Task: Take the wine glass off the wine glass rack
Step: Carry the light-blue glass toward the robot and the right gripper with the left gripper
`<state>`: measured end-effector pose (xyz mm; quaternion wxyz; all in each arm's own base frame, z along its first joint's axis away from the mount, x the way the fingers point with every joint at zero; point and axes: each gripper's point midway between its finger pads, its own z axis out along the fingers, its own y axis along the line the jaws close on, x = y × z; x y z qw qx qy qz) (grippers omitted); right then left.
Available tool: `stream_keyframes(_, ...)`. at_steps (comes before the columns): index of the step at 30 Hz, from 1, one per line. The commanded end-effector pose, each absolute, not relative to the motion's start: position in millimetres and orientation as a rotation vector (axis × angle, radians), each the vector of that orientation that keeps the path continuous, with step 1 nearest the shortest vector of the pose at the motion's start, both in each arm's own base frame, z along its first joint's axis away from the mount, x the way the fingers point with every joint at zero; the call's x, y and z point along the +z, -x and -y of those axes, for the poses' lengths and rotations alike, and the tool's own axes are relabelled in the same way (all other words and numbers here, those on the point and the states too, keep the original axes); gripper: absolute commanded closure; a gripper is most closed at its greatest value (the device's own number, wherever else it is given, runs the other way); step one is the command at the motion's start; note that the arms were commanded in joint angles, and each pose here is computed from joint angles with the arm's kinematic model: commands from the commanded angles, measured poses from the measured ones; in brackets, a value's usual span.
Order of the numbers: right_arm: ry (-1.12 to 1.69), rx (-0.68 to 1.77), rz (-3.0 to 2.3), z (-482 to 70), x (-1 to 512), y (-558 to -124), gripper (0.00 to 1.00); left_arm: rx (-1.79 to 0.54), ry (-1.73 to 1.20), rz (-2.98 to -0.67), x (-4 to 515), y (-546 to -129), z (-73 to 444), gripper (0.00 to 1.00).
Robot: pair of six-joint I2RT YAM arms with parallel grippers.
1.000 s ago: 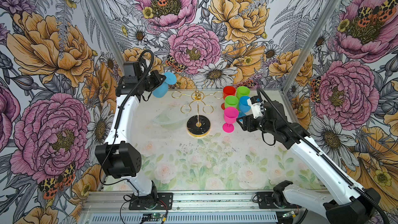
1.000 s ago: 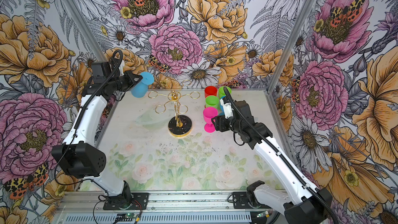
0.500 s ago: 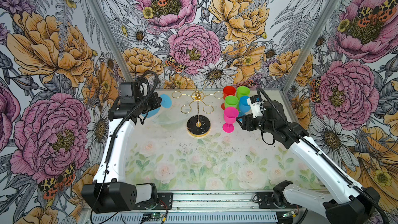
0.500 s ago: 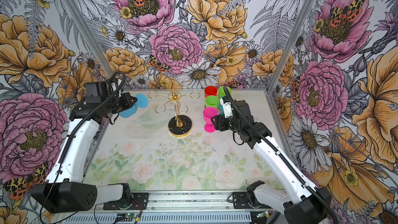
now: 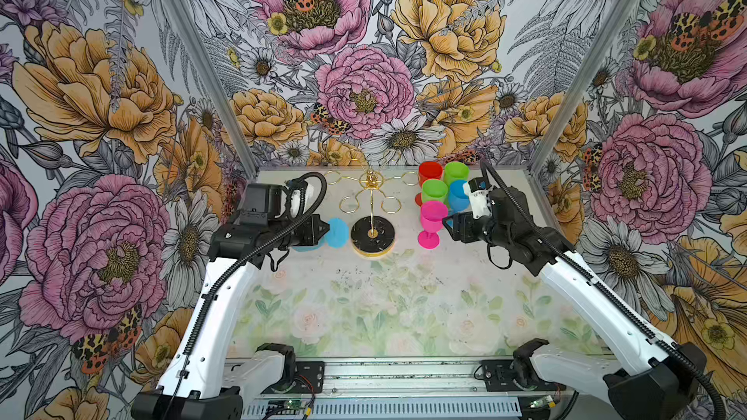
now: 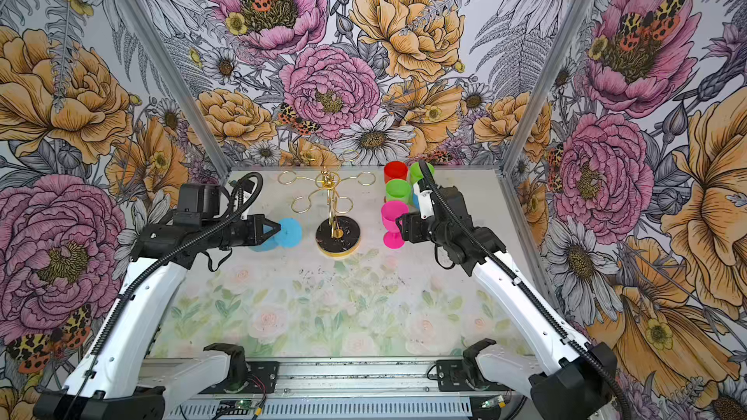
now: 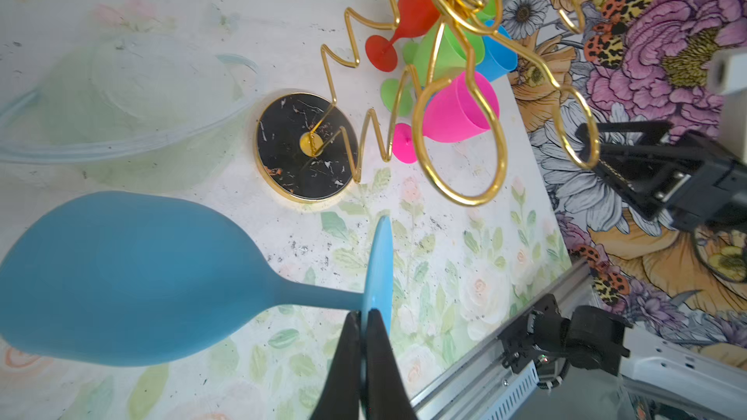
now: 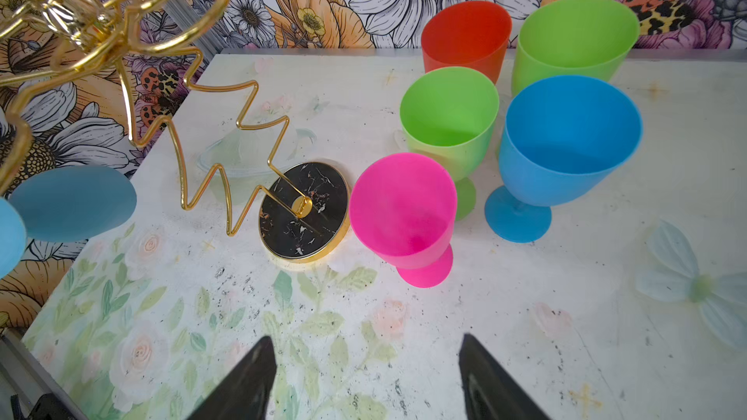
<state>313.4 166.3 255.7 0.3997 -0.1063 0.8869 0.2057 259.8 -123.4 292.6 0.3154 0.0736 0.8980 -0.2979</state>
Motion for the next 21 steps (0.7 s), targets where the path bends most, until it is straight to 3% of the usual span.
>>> stream_keyframes(1, 0.238, 0.521, -2.214, -168, 265, -320, 0.28, -1.011, -0.372, -2.314, 304, -230, 154, 1.00)
stream_keyframes(14, 0.241, 0.553, -2.248, -170, 253, -312, 0.28, -1.276, -0.957, -2.160, 325, -152, 236, 1.00)
stream_keyframes(21, 0.218, 0.571, -2.301, -171, 245, -308, 0.27, -1.172, -1.222, -2.024, 307, -135, 274, 1.00)
